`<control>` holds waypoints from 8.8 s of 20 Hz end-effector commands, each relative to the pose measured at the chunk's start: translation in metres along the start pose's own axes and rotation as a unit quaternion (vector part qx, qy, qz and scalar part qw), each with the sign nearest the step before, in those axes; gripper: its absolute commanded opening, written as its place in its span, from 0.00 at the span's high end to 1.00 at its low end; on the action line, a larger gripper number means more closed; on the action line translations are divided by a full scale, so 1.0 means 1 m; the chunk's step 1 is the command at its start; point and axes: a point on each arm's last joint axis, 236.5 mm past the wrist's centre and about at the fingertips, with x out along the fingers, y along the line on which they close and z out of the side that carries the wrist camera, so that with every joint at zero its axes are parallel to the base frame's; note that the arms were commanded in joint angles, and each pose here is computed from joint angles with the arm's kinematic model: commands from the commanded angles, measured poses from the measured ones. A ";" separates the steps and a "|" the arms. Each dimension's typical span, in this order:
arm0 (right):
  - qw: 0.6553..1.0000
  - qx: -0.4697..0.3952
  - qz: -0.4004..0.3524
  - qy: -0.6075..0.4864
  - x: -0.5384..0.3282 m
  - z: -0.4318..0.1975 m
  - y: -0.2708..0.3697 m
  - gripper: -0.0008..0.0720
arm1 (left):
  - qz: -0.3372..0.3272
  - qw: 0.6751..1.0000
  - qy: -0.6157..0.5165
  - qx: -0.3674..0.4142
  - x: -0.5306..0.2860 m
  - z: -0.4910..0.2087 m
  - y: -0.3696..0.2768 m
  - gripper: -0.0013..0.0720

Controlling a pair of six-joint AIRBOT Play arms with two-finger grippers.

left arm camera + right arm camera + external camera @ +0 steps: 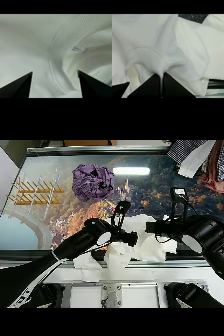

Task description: Fold the clothes and pants, and hang the long-sleeved shirts on hangers.

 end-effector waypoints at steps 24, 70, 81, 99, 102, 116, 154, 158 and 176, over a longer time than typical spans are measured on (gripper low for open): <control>0.981 -0.123 0.015 0.147 -0.078 0.005 0.018 0.96 | 0.038 0.995 0.045 0.077 -0.150 -0.010 0.042 0.95; 0.966 -0.158 -0.104 0.173 -0.022 -0.019 -0.006 0.96 | 0.087 0.991 0.104 0.021 -0.112 -0.024 0.115 0.95; 0.970 -0.152 -0.023 0.190 -0.005 -0.048 0.036 0.96 | 0.069 0.988 0.132 0.049 -0.074 -0.047 0.090 0.95; 0.969 -0.152 -0.023 0.191 -0.004 -0.049 0.036 0.96 | 0.103 0.989 -0.091 -0.060 -0.209 0.031 0.160 0.11; 0.969 -0.152 -0.023 0.191 -0.004 -0.049 0.036 0.96 | 0.105 0.988 -0.090 -0.067 -0.211 0.029 0.163 0.11; 0.969 -0.152 -0.023 0.191 -0.004 -0.049 0.036 0.96 | 0.243 0.962 -0.050 -0.111 -0.177 0.044 0.331 0.11; 0.969 -0.152 -0.023 0.191 -0.004 -0.049 0.036 0.96 | 0.421 0.898 0.079 -0.103 -0.112 0.023 0.578 0.95; 0.969 -0.152 -0.023 0.191 -0.004 -0.049 0.036 0.96 | 0.441 0.893 0.007 -0.086 -0.176 0.066 0.541 0.95; 0.969 -0.152 -0.023 0.191 -0.004 -0.049 0.036 0.96 | 0.053 0.930 0.070 0.356 -0.222 0.037 0.235 0.95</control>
